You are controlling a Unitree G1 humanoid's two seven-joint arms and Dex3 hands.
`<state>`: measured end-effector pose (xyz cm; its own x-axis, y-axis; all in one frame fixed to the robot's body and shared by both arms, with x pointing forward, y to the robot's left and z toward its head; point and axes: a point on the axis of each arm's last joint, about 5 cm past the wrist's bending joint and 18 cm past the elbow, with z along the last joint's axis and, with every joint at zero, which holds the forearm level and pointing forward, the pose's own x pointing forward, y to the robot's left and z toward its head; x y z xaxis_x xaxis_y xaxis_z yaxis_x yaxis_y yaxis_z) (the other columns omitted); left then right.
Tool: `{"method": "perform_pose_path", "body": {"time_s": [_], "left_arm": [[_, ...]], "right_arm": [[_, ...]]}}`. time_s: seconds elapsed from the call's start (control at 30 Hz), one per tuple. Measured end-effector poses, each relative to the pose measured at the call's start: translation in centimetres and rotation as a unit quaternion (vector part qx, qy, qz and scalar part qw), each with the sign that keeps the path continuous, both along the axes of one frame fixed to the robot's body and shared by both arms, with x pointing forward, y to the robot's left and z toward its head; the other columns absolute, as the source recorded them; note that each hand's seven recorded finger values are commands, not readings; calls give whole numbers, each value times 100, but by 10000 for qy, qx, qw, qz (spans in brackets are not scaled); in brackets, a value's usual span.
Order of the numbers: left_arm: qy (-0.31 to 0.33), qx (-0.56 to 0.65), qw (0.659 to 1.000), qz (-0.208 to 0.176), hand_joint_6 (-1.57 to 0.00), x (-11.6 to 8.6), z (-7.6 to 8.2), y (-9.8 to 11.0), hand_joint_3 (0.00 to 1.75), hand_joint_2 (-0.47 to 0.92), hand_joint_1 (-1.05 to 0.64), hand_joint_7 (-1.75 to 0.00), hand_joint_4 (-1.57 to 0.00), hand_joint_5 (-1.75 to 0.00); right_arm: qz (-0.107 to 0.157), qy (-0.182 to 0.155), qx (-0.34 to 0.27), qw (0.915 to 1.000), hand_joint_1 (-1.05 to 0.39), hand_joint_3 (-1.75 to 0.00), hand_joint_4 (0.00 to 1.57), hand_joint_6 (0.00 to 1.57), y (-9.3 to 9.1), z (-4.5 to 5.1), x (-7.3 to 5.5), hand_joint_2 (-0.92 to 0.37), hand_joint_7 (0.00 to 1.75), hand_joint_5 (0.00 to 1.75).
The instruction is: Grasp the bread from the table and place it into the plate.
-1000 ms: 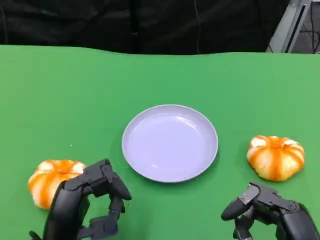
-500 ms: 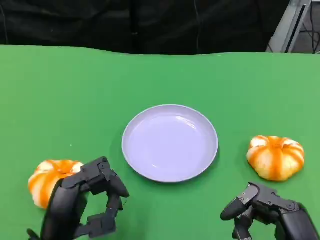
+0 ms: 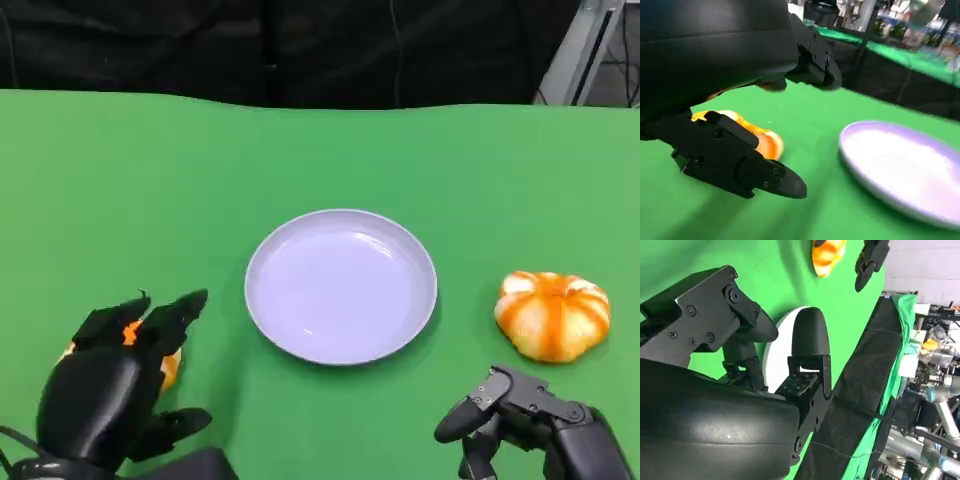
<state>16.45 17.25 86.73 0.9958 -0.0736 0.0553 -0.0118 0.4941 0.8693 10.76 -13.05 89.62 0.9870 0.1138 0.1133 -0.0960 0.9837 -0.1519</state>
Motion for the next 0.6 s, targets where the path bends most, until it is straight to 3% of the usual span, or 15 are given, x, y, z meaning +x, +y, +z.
{"method": "perform_pose_path", "body": {"time_s": [0.17, 0.6], "left_arm": [[470, 726, 9961, 189, -5, 40, 9, 43, 13, 92, -63, 0, 0, 0], [1601, 1587, 9731, 465, -10, 278, 74, 25, 12, 92, -64, -2, -2, -1]], "right_arm": [[-20, -15, 15, 10000, 4, -126, 66, 72, 26, 3, 2, -45, 135, 163], [-13, 11, 63, 10000, 5, -129, 65, 70, 63, 6, 13, -46, 137, 165]]}}
